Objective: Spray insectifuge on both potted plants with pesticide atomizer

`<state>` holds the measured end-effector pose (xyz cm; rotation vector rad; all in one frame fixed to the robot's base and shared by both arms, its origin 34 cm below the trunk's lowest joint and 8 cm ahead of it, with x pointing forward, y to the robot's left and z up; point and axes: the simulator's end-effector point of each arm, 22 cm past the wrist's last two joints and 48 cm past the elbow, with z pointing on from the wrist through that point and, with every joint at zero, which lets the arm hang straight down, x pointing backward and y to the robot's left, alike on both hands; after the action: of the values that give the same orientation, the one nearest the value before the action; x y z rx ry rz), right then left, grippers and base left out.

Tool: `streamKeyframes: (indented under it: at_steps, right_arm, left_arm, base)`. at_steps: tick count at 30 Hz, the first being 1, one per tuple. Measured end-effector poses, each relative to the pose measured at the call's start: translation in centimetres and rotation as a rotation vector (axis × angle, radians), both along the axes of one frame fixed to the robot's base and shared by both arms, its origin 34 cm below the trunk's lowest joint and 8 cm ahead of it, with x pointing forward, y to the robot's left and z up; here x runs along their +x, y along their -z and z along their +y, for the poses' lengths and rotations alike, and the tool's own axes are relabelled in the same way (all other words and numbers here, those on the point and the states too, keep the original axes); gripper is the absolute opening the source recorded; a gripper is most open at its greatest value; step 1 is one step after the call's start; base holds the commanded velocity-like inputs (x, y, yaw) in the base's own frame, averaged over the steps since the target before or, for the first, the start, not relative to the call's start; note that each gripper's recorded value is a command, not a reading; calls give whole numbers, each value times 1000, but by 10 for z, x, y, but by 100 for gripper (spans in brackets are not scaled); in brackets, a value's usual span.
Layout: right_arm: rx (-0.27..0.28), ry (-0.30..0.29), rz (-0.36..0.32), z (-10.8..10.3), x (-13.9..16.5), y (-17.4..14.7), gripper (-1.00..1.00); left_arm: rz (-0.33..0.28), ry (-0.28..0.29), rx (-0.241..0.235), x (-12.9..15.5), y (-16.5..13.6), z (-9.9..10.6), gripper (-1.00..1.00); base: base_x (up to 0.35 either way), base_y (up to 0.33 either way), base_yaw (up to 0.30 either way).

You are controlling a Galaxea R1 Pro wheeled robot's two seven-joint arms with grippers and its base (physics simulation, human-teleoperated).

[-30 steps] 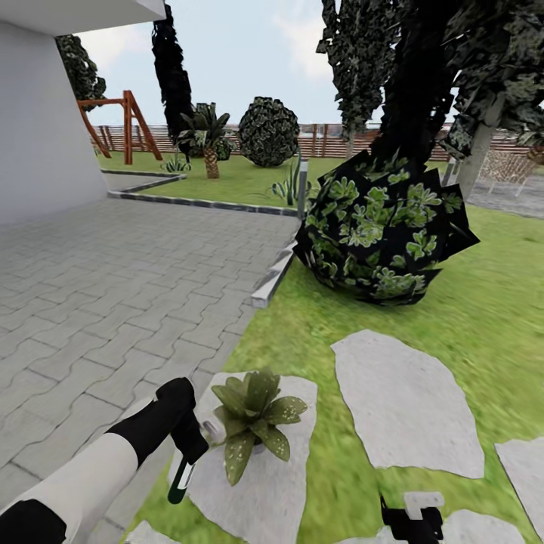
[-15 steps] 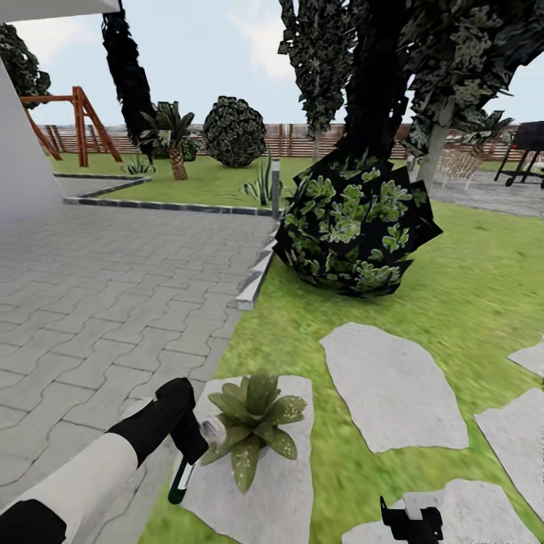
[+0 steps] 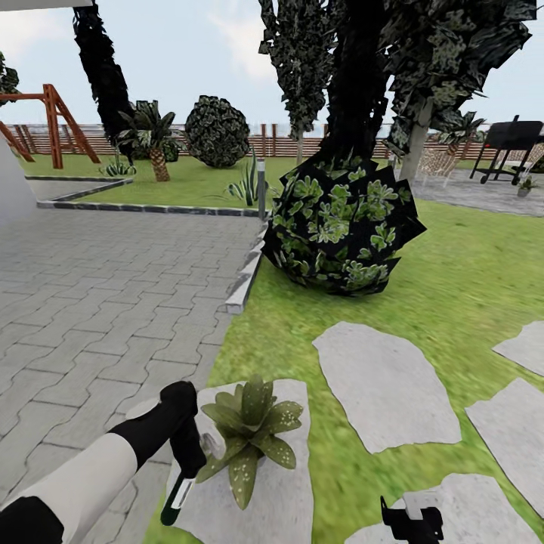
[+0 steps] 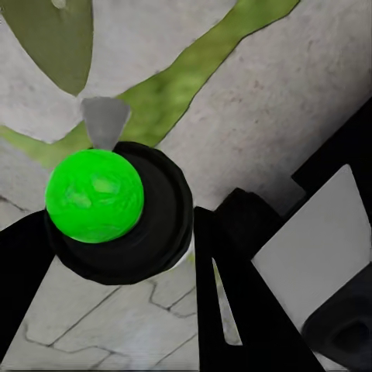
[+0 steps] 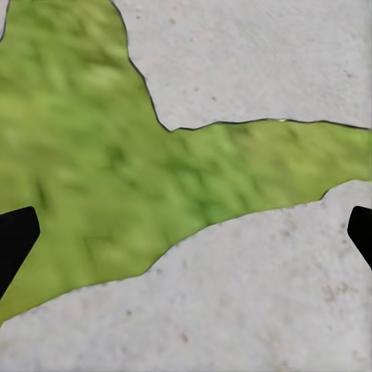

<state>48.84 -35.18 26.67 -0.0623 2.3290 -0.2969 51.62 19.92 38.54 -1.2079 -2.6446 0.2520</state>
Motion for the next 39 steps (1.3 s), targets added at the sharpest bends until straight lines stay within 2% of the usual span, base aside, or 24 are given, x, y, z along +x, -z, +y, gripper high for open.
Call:
streamKeyframes:
  at_steps: [5,13,25,31,39]
  right_arm:
    - [0,0,0,0,0,0,100]
    - [0,-1,0,0,0,0,100]
    - [0,-1,-1,0,0,0,100]
    - [0,-2,-1,0,0,0,100]
    - [1,-1,-2,1,1,0,100]
  left_arm:
    - [-5,0,7,3,-2,0,-100]
    - [-4,0,8,2,-2,-2,-100]
    - [-8,0,10,4,-2,-1,-100]
    - [-10,2,11,4,-2,-2,-100]
    - [-7,10,12,1,-1,-6,-100]
  base:
    - [-69,34,0]
    - [-154,237,-7]
    - [-1,34,-178]
    - [22,277,-15]
    - [61,229,-241]
